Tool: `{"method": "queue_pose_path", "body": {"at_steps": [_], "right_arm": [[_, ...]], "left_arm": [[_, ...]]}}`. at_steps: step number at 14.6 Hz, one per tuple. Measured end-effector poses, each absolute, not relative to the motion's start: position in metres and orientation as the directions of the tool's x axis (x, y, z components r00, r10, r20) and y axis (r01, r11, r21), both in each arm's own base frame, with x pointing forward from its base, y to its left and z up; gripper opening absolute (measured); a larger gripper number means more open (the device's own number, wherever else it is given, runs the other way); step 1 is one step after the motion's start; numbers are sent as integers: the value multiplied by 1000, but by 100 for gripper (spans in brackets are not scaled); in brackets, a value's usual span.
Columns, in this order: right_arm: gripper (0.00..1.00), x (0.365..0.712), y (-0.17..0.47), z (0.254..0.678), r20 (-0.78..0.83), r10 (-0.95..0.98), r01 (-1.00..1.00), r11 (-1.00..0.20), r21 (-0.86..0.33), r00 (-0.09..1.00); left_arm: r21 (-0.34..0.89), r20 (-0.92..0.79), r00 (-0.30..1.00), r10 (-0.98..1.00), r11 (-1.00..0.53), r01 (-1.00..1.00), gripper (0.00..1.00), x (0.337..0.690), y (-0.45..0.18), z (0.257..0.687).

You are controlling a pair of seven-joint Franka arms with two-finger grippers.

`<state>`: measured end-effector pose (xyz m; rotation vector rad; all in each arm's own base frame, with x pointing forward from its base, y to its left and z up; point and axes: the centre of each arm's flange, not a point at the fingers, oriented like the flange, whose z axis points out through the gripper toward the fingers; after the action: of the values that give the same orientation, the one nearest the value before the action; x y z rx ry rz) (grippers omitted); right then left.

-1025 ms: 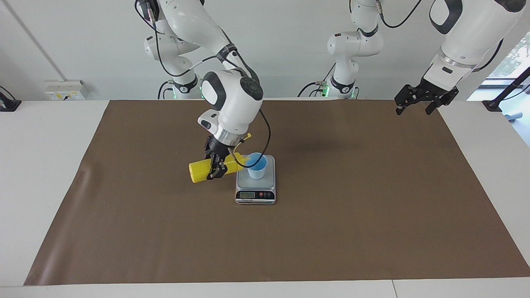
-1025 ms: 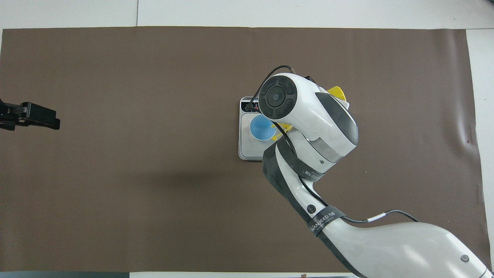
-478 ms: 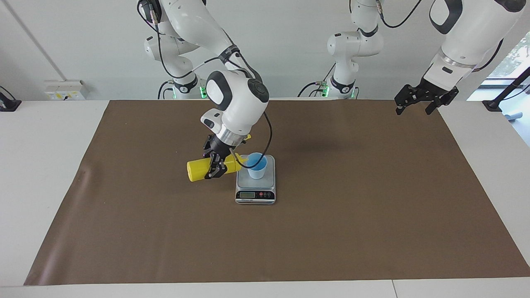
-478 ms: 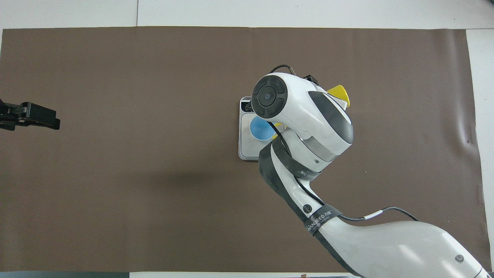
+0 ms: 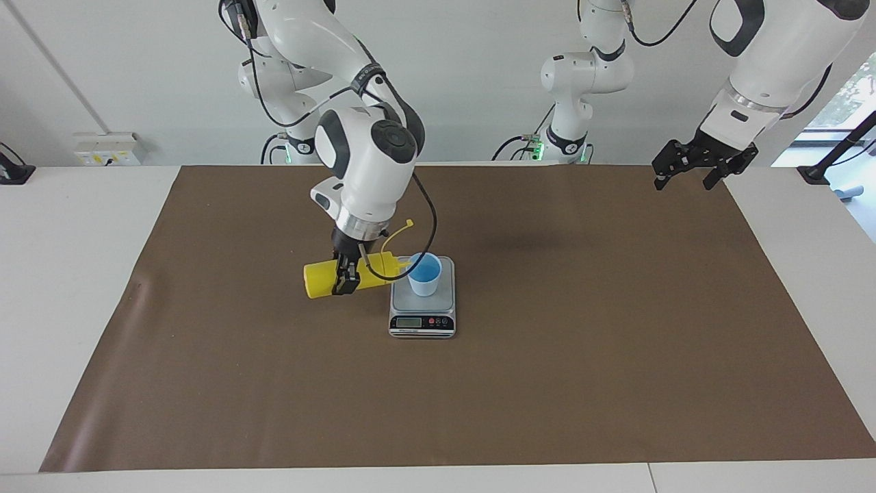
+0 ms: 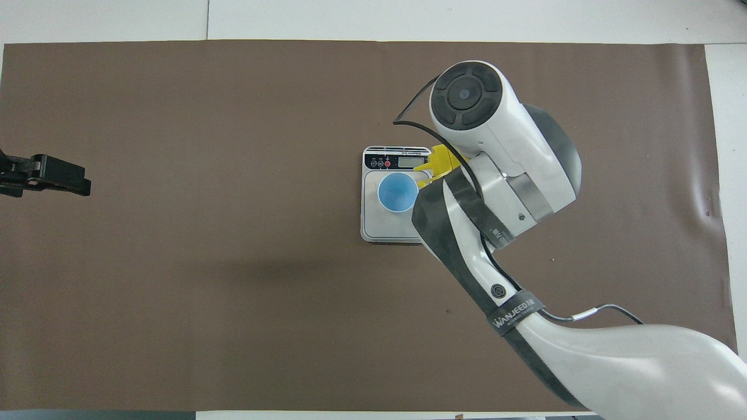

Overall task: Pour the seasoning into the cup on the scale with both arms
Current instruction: 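Carry the yellow bottle back with the right gripper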

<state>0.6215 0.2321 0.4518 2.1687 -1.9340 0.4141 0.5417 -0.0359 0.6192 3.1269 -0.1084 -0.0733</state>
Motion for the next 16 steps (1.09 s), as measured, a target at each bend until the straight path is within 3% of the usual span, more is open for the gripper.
{"method": "queue_pose_path", "body": {"at_steps": [4,9,12,16], "right_arm": [[61,632,189,479,123,-992,-1000,-21,-16,19],[61,649,82,501,-305,-950,-997,63,34,-71],[61,648,0,488,-521,-848,-995,95,28,-96],[61,601,-81,442,-748,-650,-982,185,19,-137]], "left_arm": [[14,-46,997,-69,-998,-69,100,542,-36,619],[14,-46,997,-69,-998,-69,100,542,-36,619],[14,-46,997,-69,-998,-69,100,542,-36,619],[14,-46,997,-69,-998,-69,100,542,-36,619]]}}
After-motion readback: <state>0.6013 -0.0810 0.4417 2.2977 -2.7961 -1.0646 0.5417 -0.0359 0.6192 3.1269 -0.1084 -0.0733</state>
